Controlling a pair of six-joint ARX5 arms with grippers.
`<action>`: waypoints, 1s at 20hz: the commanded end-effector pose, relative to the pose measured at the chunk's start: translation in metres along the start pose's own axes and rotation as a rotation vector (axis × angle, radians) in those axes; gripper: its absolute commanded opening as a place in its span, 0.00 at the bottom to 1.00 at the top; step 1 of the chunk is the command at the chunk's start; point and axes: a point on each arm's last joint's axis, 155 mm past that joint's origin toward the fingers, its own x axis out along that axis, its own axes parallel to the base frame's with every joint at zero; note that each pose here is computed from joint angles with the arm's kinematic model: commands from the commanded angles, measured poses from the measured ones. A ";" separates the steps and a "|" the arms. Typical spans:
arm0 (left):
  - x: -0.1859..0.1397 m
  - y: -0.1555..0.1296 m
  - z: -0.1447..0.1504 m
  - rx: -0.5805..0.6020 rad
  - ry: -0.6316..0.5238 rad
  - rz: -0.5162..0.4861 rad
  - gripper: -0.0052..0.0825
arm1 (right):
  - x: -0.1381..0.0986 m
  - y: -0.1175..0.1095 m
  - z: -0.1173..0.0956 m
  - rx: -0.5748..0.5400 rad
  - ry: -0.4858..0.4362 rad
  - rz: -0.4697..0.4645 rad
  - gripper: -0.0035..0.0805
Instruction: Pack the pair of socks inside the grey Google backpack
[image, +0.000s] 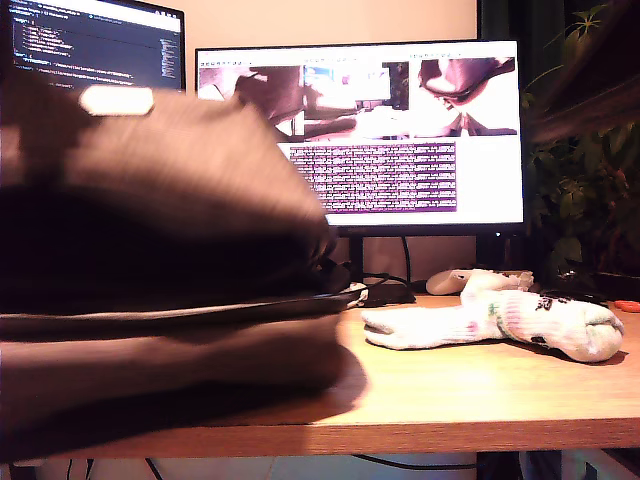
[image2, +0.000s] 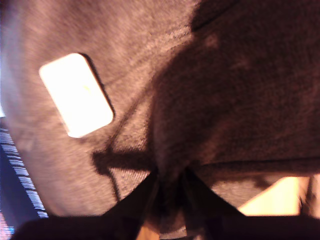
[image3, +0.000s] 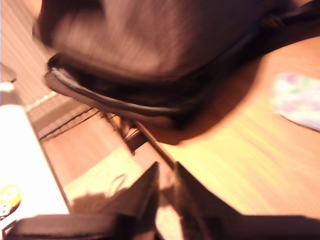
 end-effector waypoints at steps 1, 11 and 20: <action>-0.017 0.021 0.007 -0.024 -0.041 0.080 0.03 | 0.001 0.012 0.025 -0.128 -0.081 0.028 0.28; -0.028 0.035 0.017 -0.034 -0.094 0.119 0.03 | 0.042 0.051 0.075 -0.914 -0.255 -0.019 0.58; -0.031 0.042 0.022 -0.039 -0.116 0.143 0.03 | 0.102 0.054 0.072 -1.155 -0.204 -0.151 0.56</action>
